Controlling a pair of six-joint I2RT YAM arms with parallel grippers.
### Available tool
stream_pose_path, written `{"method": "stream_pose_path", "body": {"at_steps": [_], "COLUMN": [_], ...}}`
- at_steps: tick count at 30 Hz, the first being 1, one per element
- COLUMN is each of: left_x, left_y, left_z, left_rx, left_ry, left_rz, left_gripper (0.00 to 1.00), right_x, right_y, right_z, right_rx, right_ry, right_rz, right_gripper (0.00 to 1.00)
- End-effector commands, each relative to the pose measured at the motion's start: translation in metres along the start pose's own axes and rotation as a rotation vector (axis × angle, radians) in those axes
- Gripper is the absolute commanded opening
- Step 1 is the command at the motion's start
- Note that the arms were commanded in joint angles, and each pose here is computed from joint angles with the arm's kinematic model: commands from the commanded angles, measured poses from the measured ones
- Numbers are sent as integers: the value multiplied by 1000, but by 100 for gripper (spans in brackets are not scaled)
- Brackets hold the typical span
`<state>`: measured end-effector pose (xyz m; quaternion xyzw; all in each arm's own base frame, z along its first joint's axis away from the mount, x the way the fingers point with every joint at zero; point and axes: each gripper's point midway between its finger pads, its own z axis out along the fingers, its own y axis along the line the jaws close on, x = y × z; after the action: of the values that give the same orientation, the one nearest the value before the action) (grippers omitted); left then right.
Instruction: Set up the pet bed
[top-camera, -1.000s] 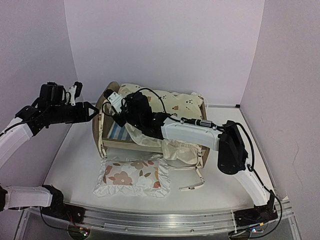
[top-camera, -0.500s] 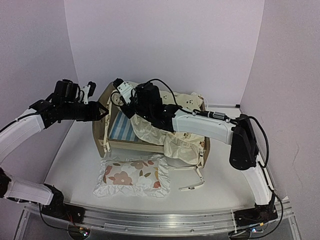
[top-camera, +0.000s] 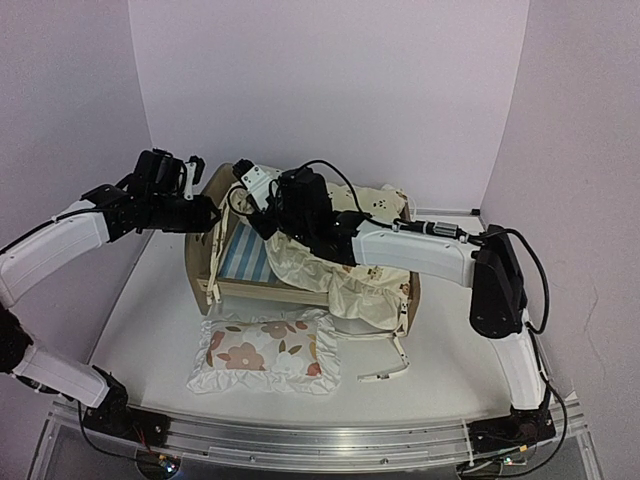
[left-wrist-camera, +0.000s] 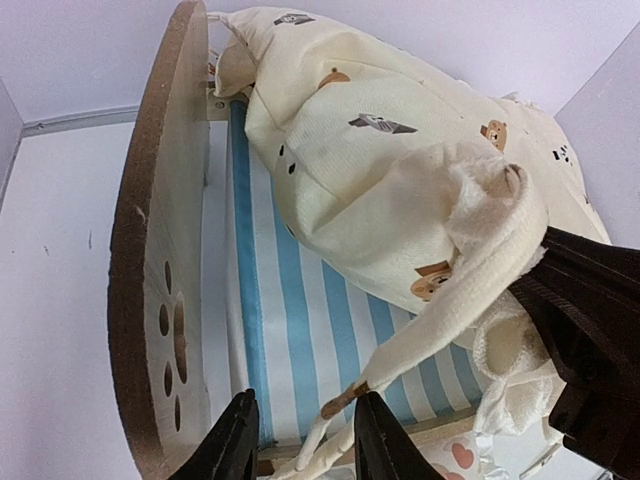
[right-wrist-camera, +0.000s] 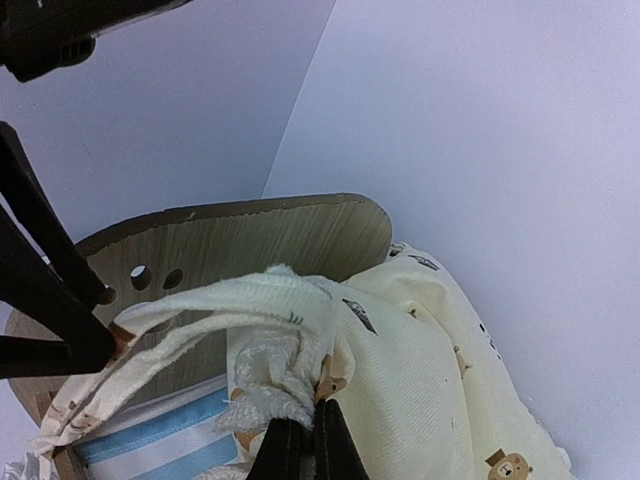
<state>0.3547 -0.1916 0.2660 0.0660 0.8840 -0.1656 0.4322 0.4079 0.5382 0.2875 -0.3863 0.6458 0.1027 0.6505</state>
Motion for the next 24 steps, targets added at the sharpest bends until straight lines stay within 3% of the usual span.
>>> {"method": "stream_pose_path", "body": {"at_steps": [1,9,18,24], "left_x": [-16,15,13,21], "left_y": [3,1,-11,-13], "left_z": [-20,13,4,7], "left_rx": [-32,-13,61,84], "left_ry": [-31,87,67,77], "left_rz": [13,42,23,21], "left_gripper": [38,37,46,47], "right_x": [-42,-37,-31,-29], "right_y": [-38,-39,-38,-39], "right_z": [-21,-22,-21,-22], "right_rx": [87,98,101,107], "right_ry": [-78,-72,-62,-57], "right_rz": [47,45,35,35], "right_gripper": [0,0,0,0]}}
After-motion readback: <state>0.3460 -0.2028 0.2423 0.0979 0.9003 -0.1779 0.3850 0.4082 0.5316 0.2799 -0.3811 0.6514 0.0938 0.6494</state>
